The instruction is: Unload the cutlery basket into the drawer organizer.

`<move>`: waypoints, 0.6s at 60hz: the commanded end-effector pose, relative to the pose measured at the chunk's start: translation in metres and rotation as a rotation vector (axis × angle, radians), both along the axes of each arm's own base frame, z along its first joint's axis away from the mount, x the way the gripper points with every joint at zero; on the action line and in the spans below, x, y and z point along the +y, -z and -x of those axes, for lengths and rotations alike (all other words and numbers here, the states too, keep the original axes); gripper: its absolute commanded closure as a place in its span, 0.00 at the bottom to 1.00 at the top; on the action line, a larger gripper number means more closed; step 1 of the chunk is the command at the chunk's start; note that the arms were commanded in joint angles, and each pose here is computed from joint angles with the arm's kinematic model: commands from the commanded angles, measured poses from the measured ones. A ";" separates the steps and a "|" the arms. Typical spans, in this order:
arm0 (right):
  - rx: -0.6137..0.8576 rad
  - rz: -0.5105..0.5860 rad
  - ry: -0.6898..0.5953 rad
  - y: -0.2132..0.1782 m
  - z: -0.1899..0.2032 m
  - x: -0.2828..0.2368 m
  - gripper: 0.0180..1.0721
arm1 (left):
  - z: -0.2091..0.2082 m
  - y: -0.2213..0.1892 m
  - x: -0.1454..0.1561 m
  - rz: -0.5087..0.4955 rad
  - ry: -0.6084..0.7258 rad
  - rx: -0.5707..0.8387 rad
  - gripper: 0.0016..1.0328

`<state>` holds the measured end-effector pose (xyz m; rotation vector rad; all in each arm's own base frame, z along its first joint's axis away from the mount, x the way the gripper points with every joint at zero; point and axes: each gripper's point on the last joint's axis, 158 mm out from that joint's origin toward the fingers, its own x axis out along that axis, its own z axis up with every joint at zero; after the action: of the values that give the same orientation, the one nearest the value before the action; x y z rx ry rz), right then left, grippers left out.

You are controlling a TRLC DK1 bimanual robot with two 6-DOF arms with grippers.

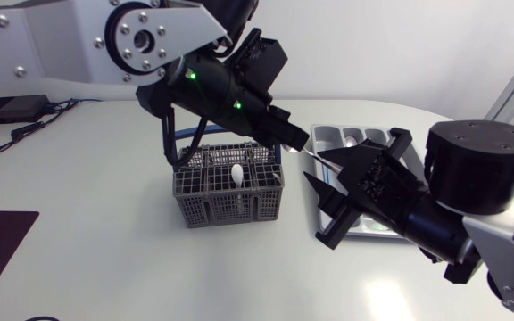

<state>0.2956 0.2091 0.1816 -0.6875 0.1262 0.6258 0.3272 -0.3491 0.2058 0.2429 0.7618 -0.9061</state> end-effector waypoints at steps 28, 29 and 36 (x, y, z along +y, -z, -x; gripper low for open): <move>-0.026 0.042 0.006 0.007 -0.008 0.003 0.66 | 0.009 0.000 -0.009 -0.001 0.023 0.034 0.93; -0.028 0.042 0.006 0.007 -0.008 0.003 0.67 | 0.009 0.000 -0.009 -0.002 0.024 0.033 0.93; -0.035 0.045 0.005 0.006 -0.008 0.004 0.74 | 0.013 0.005 -0.010 -0.010 0.032 0.040 0.93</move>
<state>0.3030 0.2101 0.1753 -0.7235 0.1235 0.6098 0.3179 -0.3529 0.2053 0.2450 0.7849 -0.9260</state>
